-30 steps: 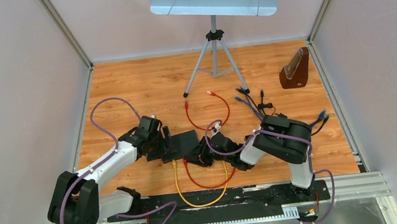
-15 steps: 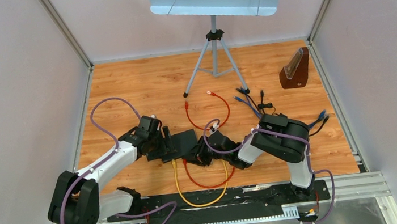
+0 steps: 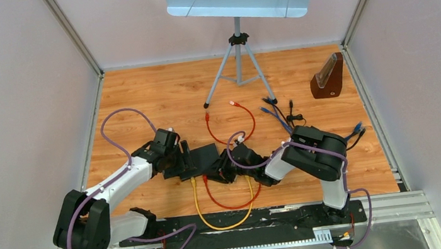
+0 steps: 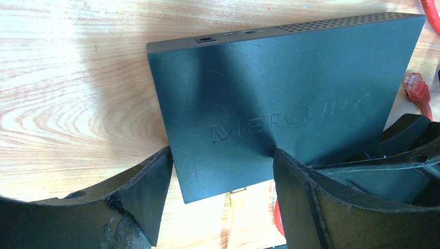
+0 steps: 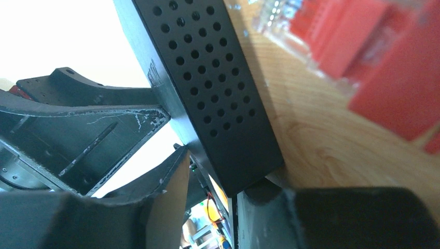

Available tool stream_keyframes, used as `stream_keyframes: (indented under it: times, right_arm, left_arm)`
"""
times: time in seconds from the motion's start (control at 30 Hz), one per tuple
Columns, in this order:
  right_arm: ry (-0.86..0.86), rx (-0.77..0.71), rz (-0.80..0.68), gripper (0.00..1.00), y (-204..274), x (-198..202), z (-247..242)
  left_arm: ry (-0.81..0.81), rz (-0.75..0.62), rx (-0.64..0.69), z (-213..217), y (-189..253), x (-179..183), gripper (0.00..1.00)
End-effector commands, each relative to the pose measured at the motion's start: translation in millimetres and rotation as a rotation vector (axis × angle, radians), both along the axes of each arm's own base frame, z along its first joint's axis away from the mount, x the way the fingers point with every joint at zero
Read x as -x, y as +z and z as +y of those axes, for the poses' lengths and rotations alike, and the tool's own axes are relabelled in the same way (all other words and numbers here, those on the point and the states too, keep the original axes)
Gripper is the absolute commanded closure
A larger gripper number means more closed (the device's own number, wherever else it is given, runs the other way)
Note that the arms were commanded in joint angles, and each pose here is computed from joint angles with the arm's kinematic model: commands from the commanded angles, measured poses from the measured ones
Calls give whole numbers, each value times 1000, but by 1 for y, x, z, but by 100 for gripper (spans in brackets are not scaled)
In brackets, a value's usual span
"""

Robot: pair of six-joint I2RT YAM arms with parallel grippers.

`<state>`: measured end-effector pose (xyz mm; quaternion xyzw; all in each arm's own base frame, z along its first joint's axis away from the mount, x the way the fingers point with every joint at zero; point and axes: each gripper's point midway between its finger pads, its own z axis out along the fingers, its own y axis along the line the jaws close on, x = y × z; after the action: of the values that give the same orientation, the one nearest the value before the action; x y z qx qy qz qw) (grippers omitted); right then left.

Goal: Pull the plug from the switch port
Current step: Pull the connector from the switch port.

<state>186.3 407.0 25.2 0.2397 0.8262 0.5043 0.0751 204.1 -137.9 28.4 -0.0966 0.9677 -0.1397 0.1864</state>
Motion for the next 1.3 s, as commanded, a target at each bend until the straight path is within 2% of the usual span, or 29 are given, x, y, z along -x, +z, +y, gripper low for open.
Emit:
stream_keyframes:
  times: [0.0,0.3,0.6,0.8,0.93,1.07,1.27]
  right_arm:
    - [-32,267,100,73,-66,8,-42]
    - [58,167,-37,68,-38,7,-19]
    - [76,151,-10,67,-45,12,-13]
    - [93,143,-44,69,-42,11,-10]
    - [98,138,-60,74,-42,11,-11]
    - [119,128,-53,65,-43,13,-8]
    - [102,124,-38,73,-42,12,-9]
  left_arm:
    - [-17,20,-38,8,-7,7,23]
    - [-17,19,-32,7,-8,7,23]
    - [-18,18,-46,9,-9,7,23]
    - [-20,17,-45,9,-9,6,23]
    - [-24,23,-51,10,-9,7,23]
    - [-24,21,-54,10,-9,8,23]
    - [-23,19,-47,9,-8,7,23]
